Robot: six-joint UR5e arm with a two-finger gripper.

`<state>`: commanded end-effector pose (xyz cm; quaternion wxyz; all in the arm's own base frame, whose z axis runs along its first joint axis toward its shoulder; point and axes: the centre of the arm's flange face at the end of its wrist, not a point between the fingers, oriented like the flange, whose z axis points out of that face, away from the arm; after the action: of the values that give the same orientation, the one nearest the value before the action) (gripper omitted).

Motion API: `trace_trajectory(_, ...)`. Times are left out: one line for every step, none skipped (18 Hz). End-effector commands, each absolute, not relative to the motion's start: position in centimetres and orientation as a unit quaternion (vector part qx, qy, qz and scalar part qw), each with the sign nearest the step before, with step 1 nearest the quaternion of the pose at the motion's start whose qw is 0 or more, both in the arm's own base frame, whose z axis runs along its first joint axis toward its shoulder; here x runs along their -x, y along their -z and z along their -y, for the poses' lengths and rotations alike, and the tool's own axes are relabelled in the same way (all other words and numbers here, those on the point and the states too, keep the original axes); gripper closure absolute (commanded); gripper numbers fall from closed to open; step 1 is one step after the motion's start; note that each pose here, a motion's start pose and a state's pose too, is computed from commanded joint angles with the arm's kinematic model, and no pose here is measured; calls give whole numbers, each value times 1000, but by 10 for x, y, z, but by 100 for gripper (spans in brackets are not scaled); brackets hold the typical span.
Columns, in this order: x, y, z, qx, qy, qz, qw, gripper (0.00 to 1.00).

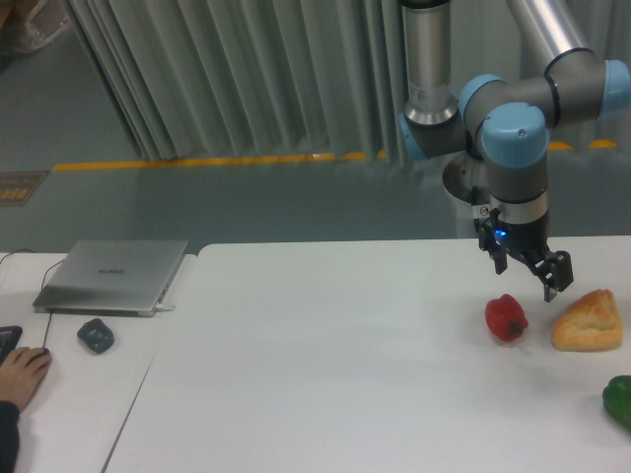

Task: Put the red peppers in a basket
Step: 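Lower the open gripper toward the red bell pepper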

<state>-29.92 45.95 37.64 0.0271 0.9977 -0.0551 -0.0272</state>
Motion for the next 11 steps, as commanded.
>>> trace_trajectory(297,-376,-459,-998,28,50,27,0)
trace_trajectory(295,-372,-459,-998,25,44,29,0)
trace_trajectory(292,-372,-458,-999,25,32,29,0)
trace_trajectory(290,-367,-456,-999,23,17,31,0)
trace_trajectory(285,-365,-457,-999,23,6,32,0)
trace_trajectory(282,-362,-460,-999,25,-1,37,0)
trace_trajectory(279,-359,-461,-999,25,-6,43,0)
trace_trajectory(276,-358,-460,-999,26,-10,46,0)
trace_trajectory(272,-354,-458,-998,23,-16,50,0)
trace_trajectory(270,-354,-456,-998,22,-26,51,0)
trace_trajectory(269,-352,-455,-998,22,-41,52,0)
